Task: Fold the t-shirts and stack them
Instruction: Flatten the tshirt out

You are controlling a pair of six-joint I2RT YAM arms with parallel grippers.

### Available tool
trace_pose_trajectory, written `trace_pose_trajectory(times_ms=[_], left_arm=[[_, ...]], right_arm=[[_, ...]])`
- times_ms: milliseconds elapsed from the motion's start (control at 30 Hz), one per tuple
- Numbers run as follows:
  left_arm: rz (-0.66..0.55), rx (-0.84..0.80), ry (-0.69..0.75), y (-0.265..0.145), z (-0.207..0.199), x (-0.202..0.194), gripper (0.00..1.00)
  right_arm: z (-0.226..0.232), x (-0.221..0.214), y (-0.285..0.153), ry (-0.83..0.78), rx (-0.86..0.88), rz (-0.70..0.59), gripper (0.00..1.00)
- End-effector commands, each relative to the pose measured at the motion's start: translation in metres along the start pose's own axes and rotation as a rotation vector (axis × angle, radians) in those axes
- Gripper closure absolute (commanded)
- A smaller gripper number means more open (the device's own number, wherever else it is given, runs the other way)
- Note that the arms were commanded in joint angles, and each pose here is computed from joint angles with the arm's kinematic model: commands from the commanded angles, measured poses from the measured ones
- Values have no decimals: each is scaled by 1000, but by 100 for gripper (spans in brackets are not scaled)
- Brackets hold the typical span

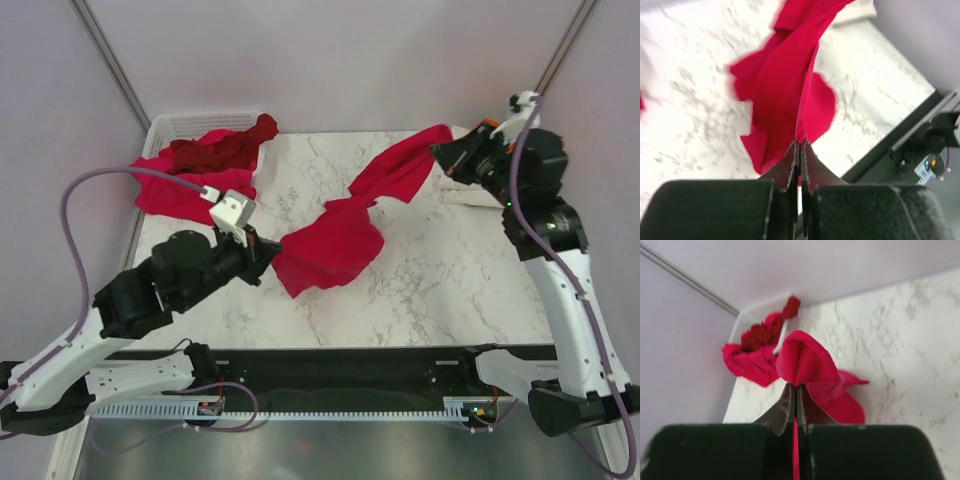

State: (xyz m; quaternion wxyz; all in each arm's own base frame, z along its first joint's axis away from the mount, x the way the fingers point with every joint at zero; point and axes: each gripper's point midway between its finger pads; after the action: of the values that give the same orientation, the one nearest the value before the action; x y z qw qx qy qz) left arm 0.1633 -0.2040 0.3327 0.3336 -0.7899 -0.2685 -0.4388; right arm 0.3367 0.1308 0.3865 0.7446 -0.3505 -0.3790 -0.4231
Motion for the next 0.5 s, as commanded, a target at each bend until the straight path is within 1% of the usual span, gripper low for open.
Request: trace_pose_trajectory(times_ms=[0,33,100,133,167,200,233,267,333,400,467], left_arm=[[-128,55,153,-29,6,61,98],[-189,39,165,-43,0,85,98],[-252,52,179,-57,1,108,98],[-302,49,188,-71,-1,127,98],[-325,54,191,-78,-1,135,98],[-352,57,192,-85,0,143,98],[-387,47,193,-97,-1,155,98],[-407,39,184,-105,-1,160,98],[-437,29,213,-117,-1,168,98],[-456,19,211,-126,1,169,98],[-454,-19,224,-131,-1,163,98]], right_arm=[[6,50,-55,-87,-94,-93,100],[19,78,-77,-107,-89,-171,100],[10,97,-100,-133,-192,-222,100],[19,119,-121,-146,-204,-292,100],[7,125,-134,-147,-290,-311,100],[6,132,-145,-154,-324,-333,100],[9,150,-165,-167,-353,-392,100],[-2,150,-176,-166,-430,-392,100],[-3,162,-196,-182,-477,-434,100],[-12,161,-207,-187,-539,-435,100],[-16,156,-203,-190,-548,-417,100]])
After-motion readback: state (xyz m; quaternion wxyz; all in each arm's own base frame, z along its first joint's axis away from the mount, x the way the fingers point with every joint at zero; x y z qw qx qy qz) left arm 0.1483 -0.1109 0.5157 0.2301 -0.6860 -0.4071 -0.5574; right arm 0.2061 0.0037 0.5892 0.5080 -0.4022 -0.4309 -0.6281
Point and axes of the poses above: each gripper's point midway between its finger pads, its own y axis out along the fingers, its own z axis along the line the jaws close on, x = y × z, and after that the axes turned 10 degrees about -y, right-handed
